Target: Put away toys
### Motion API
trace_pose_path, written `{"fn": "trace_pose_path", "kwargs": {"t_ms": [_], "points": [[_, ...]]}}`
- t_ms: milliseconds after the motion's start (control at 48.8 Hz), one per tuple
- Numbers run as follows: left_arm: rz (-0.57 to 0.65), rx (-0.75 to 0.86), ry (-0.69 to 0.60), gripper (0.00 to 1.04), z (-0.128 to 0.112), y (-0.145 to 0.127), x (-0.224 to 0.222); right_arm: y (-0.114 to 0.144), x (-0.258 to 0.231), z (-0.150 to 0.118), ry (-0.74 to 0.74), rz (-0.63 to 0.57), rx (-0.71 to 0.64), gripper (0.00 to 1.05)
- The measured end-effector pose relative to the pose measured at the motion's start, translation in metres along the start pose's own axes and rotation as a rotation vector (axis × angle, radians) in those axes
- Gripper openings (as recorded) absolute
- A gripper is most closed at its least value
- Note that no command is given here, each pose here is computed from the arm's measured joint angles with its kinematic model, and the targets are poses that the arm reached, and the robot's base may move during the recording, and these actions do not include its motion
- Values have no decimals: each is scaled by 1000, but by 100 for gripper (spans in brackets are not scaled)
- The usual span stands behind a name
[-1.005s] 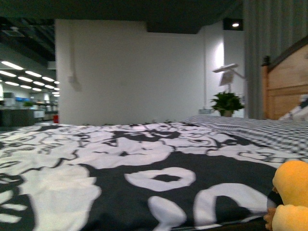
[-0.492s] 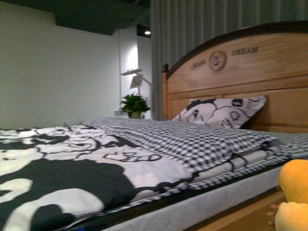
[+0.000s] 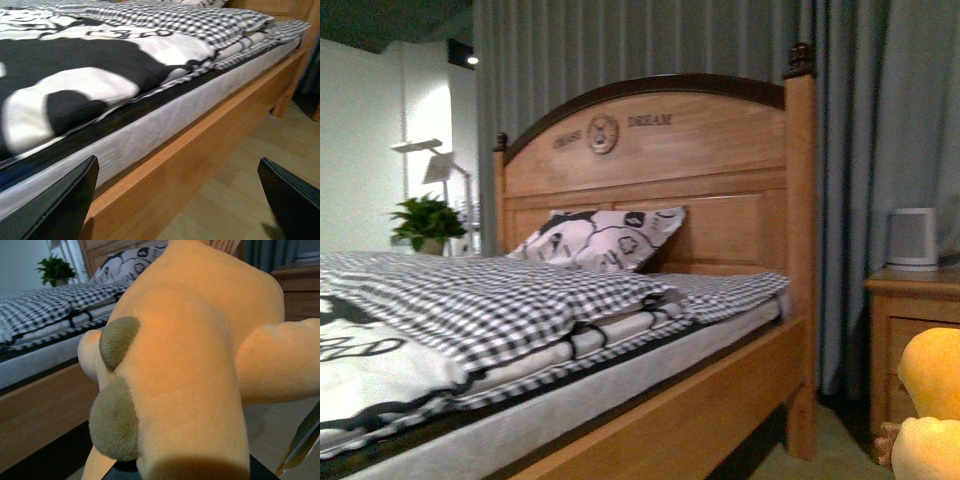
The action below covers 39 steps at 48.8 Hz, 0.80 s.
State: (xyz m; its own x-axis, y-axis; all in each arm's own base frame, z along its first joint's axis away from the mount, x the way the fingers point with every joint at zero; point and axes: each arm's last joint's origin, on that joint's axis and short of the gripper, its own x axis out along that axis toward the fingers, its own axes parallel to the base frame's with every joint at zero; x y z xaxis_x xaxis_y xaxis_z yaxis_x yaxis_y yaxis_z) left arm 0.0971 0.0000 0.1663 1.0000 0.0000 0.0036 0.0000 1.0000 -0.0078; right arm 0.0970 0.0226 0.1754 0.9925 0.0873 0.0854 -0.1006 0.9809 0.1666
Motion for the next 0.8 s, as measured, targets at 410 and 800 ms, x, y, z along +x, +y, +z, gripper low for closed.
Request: {"fn": "trace_pose_path", "kwargs": {"t_ms": [410,800], "points": [[1,0,0,99,0,0,0,0,0,0,0,1,1,19],[-10,0,0,99,0,-1,0,-1,0,0,-3,-13,7,19]]}}
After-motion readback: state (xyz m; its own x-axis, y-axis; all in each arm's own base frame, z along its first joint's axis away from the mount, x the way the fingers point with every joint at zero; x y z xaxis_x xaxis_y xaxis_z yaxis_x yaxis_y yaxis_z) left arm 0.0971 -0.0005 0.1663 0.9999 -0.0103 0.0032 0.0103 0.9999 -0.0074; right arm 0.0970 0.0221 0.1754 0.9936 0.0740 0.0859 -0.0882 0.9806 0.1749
